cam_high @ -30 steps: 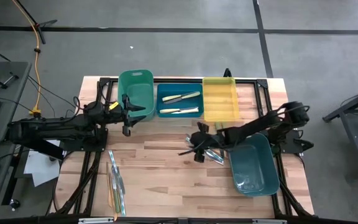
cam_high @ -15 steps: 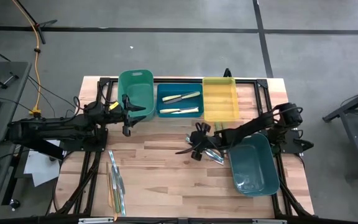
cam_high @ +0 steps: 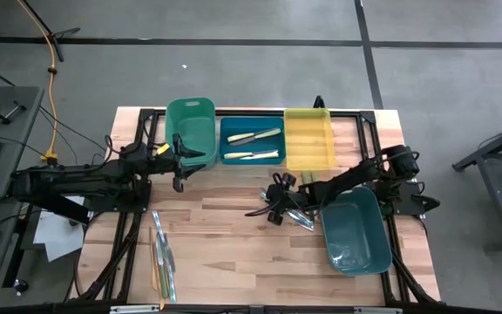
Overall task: Sort silverware by color (type)
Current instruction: Put the blue knife into the green bin
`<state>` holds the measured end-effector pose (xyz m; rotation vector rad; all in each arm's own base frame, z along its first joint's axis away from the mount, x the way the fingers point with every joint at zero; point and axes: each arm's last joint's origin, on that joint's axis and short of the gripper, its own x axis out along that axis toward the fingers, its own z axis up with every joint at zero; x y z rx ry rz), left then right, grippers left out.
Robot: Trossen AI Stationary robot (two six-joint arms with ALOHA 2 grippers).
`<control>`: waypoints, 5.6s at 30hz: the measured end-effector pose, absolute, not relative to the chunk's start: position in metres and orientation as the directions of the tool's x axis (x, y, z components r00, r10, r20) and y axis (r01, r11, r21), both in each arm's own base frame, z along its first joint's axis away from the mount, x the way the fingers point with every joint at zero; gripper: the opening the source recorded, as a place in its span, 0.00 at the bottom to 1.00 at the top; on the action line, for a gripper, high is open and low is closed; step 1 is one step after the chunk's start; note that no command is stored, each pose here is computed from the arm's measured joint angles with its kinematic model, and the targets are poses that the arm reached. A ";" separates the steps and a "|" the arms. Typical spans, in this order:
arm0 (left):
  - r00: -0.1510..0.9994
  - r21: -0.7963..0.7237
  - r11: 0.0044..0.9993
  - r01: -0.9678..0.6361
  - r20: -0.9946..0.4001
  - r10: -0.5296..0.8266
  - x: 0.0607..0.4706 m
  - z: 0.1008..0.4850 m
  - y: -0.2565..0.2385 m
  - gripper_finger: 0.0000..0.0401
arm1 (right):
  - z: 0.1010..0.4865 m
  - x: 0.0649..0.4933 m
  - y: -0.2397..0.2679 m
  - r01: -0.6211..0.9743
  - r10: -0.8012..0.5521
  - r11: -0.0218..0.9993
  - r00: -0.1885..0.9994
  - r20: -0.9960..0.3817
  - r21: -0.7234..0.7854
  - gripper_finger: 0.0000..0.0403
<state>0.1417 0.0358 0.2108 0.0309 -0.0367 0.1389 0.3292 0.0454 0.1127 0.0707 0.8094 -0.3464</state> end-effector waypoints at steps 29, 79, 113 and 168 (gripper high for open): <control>0.990 -0.019 0.990 -0.137 0.027 0.138 0.142 0.210 0.036 0.41 | 0.102 0.333 0.046 0.337 -0.292 0.938 0.645 -0.706 -0.081 0.10; 0.985 -0.039 0.990 -0.133 0.108 0.136 0.154 0.213 0.039 0.41 | 0.222 0.369 -0.020 -0.007 -0.035 0.995 0.913 0.407 0.101 0.11; 0.992 -0.085 0.996 0.032 0.128 -0.021 0.223 0.202 0.020 0.41 | 0.237 0.386 -0.018 -0.072 0.055 0.997 0.927 0.372 0.033 0.11; 0.987 0.025 0.989 -0.144 0.081 0.142 0.256 0.197 0.016 0.05 | 0.232 0.387 -0.018 -0.067 0.052 0.997 0.951 0.305 0.041 0.36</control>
